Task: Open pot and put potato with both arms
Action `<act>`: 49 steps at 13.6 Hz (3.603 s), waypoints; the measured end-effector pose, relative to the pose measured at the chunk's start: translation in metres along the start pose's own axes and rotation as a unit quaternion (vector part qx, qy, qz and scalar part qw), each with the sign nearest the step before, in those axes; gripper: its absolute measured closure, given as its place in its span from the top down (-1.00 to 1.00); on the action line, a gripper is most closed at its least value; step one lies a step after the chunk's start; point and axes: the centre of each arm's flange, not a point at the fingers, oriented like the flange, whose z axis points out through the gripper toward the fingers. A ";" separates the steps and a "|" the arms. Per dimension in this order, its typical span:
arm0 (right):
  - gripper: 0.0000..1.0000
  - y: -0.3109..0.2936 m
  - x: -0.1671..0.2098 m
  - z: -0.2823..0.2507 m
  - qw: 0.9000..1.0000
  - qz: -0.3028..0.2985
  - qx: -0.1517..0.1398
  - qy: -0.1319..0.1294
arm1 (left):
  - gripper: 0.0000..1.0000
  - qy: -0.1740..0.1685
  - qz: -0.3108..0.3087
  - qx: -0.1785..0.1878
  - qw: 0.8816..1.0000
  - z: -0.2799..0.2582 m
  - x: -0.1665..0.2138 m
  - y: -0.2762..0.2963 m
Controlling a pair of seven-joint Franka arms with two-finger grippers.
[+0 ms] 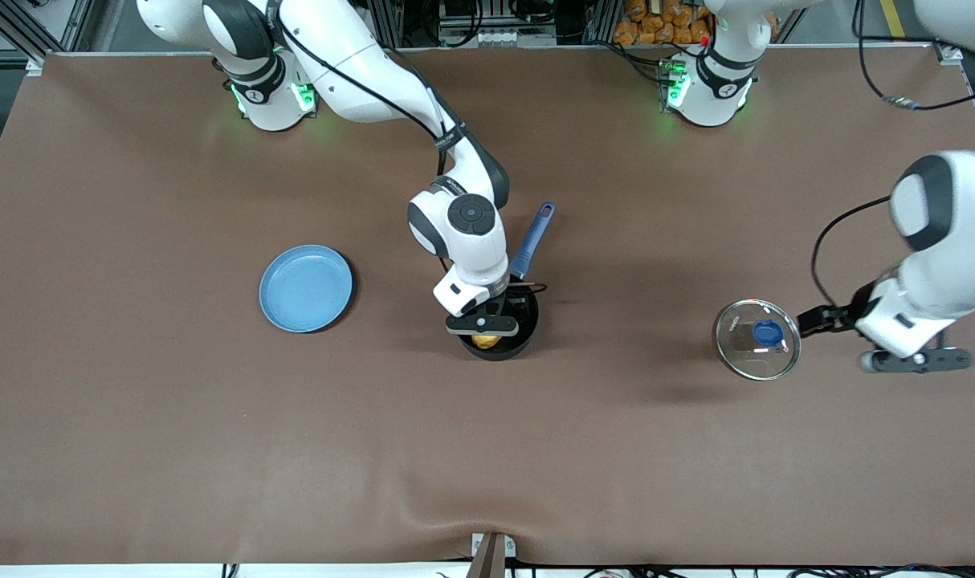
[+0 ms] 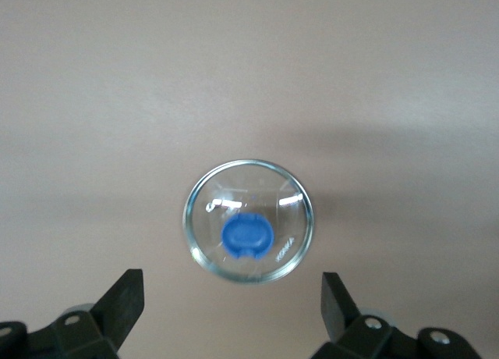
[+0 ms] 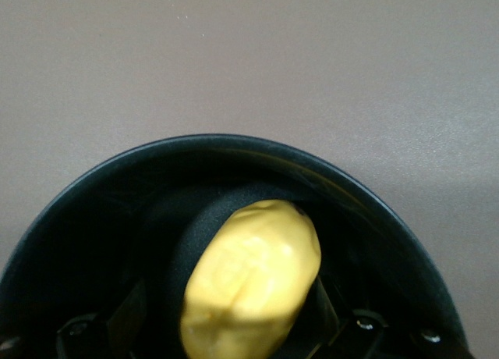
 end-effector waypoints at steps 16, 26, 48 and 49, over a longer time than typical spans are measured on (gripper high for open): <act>1.00 0.069 0.085 -0.275 0.996 0.079 -0.012 -0.047 | 1.00 -0.009 0.001 0.006 1.000 -0.159 -0.072 0.010; 1.00 0.348 0.136 -0.406 0.997 0.009 -0.017 -0.077 | 1.00 -0.021 0.003 -0.002 1.000 -0.184 -0.099 0.016; 1.00 0.555 0.141 -0.420 0.992 -0.071 -0.026 -0.102 | 1.00 -0.018 0.014 -0.005 1.000 -0.186 -0.101 0.033; 1.00 0.555 0.141 -0.420 0.992 -0.071 -0.026 -0.102 | 1.00 -0.016 0.013 -0.005 1.000 -0.186 -0.100 0.032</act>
